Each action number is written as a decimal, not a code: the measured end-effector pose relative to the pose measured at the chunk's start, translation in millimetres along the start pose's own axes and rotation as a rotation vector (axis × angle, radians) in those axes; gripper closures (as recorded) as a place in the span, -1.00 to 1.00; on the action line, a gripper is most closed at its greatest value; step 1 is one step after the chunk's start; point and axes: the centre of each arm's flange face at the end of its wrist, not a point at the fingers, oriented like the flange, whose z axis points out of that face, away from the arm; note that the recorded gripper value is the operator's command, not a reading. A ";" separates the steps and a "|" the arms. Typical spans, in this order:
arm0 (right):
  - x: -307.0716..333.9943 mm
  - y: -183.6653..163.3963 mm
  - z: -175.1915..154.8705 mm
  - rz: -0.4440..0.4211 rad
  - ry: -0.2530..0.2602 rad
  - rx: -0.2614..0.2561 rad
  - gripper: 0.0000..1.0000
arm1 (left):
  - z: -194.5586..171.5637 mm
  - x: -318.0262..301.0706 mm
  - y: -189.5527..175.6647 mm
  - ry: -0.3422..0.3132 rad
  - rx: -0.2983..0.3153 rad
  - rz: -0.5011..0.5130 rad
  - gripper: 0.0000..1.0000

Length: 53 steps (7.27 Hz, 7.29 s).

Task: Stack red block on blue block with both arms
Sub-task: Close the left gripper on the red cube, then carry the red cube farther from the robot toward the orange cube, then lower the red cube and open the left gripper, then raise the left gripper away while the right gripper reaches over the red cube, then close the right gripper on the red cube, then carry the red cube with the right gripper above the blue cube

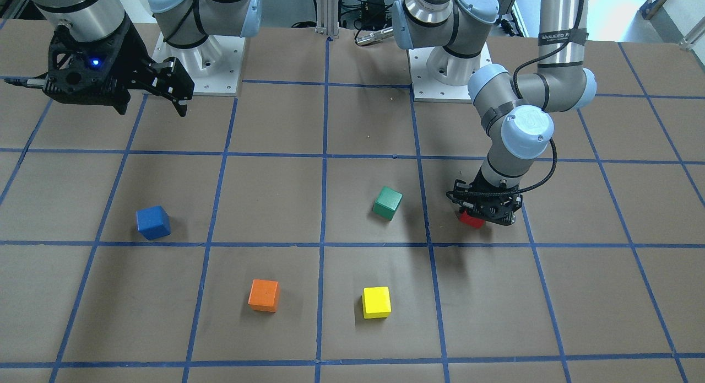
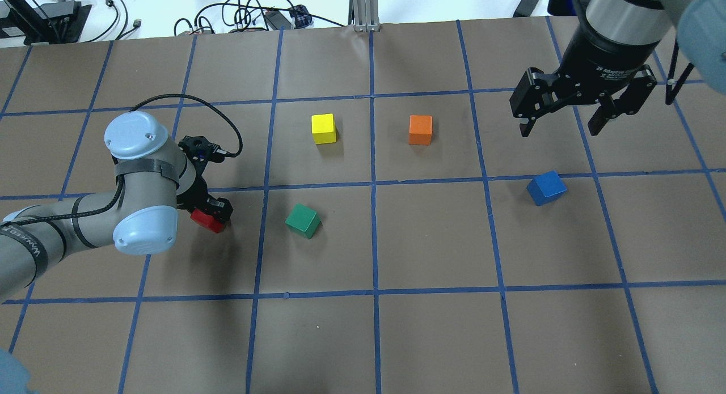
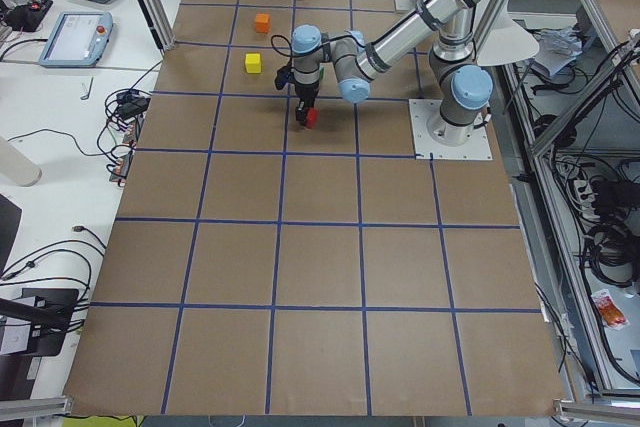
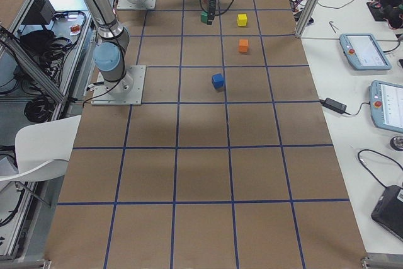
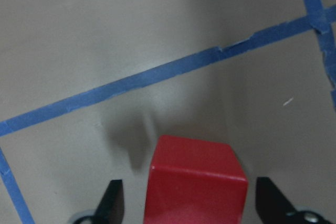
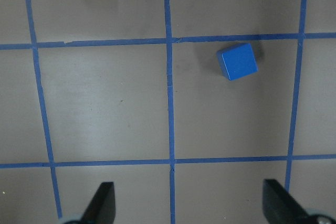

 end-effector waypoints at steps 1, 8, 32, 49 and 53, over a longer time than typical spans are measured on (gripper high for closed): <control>0.2 -0.1 0.0 0.000 0.000 0.000 -1.00 | -6.8 -0.7 -4.3 -0.006 0.012 -0.002 0.84; 1.3 -0.3 -0.7 0.007 0.000 0.001 -1.00 | -104.6 169.8 -97.1 0.063 0.072 -0.296 0.74; -194.1 -82.1 128.3 -0.097 -0.040 0.166 -1.00 | -302.2 41.4 -73.4 0.080 -0.003 -0.304 -1.00; -195.7 -96.3 166.9 -0.077 -0.019 0.061 1.00 | -285.8 47.6 -73.6 0.059 -0.037 -0.292 -1.00; -32.1 -85.4 103.6 -0.132 -0.005 -0.053 1.00 | -286.4 48.2 -73.8 0.059 -0.036 -0.295 -1.00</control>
